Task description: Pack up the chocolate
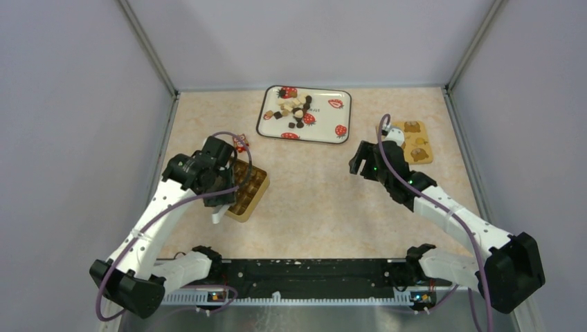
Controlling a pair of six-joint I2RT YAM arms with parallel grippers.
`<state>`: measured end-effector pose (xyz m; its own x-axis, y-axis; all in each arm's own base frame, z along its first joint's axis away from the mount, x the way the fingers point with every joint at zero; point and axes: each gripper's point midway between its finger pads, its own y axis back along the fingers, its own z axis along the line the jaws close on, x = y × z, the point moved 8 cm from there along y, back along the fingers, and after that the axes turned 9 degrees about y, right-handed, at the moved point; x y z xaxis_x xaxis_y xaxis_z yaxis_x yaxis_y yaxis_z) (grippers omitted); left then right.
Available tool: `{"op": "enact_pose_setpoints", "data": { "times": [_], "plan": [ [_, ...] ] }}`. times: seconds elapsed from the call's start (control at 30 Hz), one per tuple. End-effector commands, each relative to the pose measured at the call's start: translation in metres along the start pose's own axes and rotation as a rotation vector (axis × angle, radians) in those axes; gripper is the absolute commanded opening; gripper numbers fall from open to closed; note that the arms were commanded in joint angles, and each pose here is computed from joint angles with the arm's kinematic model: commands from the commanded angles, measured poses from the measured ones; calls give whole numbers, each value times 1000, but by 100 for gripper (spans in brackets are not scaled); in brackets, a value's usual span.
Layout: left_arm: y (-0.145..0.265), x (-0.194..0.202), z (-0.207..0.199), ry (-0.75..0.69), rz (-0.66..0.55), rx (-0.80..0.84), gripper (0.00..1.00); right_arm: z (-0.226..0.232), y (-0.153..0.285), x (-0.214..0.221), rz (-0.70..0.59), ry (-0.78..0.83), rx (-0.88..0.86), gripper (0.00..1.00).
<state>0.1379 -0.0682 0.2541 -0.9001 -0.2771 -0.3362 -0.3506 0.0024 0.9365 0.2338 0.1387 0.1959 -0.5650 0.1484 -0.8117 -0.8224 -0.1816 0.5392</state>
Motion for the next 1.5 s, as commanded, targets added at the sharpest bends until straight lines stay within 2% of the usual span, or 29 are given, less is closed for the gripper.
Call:
{"op": "enact_pose_setpoints", "data": {
  "times": [0.0, 0.1, 0.3, 0.5, 0.67, 0.9, 1.1, 1.47],
  "plan": [
    [3, -7, -4, -1, -42, 28, 45, 8, 6, -21, -72, -34, -29, 72],
    [5, -8, -4, 0, -48, 23, 44, 8, 5, -21, -70, -35, -32, 72],
    [19, -18, -7, 17, -107, 46, 30, 8, 5, -22, -73, -35, -32, 72],
    [43, -50, -33, 1, -288, 249, 19, 7, 7, -22, -78, -36, -28, 72],
    [36, -82, -69, -31, -349, 385, 21, 5, 10, -21, -83, -40, -20, 72],
    [0, -137, -114, -63, -446, 409, 25, 0, 16, -22, -91, -41, 6, 72],
    [-37, -167, -147, -109, -406, 419, 33, -6, 23, -21, -104, -44, 40, 72],
    [-95, -194, -178, -142, -357, 384, 37, -9, 27, -23, -112, -42, 60, 72]
  ]
}}
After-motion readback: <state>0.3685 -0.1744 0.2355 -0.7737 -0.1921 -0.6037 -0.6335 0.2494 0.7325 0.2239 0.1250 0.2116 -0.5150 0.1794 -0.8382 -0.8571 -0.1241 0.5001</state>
